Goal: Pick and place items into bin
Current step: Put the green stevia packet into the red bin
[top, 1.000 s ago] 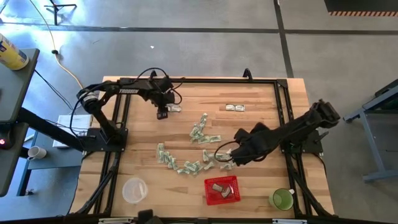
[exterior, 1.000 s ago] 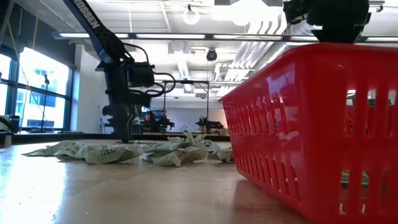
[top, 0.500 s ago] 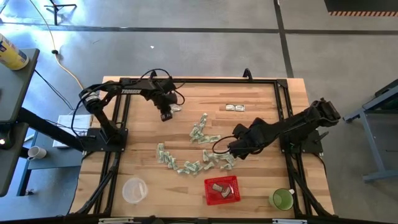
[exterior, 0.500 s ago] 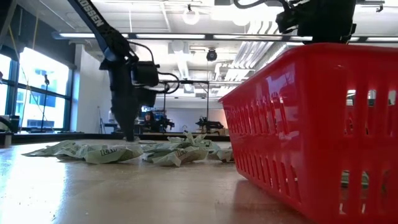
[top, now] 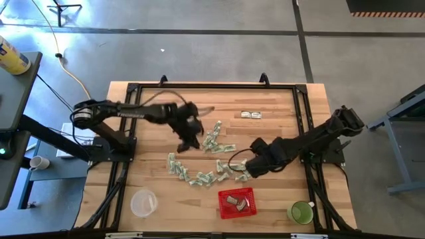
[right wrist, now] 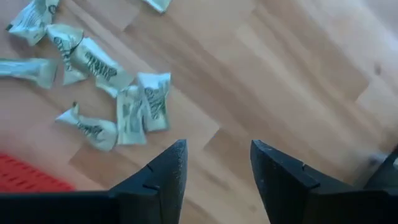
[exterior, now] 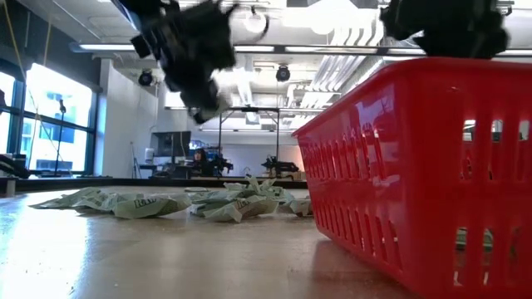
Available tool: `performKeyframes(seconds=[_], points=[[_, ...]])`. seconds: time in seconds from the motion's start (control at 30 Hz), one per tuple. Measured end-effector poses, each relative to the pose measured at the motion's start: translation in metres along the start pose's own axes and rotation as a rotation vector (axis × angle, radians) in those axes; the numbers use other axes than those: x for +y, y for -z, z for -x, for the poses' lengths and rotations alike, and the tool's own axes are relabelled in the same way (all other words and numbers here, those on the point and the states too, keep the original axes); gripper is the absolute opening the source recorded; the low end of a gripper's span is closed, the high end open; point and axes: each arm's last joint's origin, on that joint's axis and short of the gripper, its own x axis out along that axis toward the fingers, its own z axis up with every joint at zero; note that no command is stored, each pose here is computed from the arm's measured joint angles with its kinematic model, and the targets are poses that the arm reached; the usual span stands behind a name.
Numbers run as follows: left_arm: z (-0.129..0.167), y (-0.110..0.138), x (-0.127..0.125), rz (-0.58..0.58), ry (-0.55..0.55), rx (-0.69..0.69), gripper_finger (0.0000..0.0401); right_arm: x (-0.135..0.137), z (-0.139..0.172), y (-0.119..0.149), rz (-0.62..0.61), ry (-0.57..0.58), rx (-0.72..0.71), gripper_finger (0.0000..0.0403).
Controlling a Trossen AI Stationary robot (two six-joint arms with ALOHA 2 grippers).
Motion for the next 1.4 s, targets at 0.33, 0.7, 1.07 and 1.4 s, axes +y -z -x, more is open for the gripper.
performKeyframes(seconds=[0.33, 0.7, 1.07, 1.4], points=[[-0.043, -0.025, -0.074, 0.004, 0.031, -0.257, 0.0039, 0.008, 0.021, 0.05, 0.008, -0.073, -0.098, 0.0166], [-0.12, -0.056, -0.138, 0.126, 0.073, -0.28, 0.0039, 0.012, 0.041, 0.121, 0.185, -0.232, -0.114, 0.0158], [-0.158, -0.103, -0.154, 0.119, 0.02, -0.221, 0.0039, 0.004, 0.048, 0.148, 0.247, -0.258, -0.149, 0.0132], [-0.21, -0.072, -0.149, 0.227, 0.017, -0.047, 0.0048, -0.004, 0.047, 0.15, 0.285, -0.187, -0.132, 0.013]])
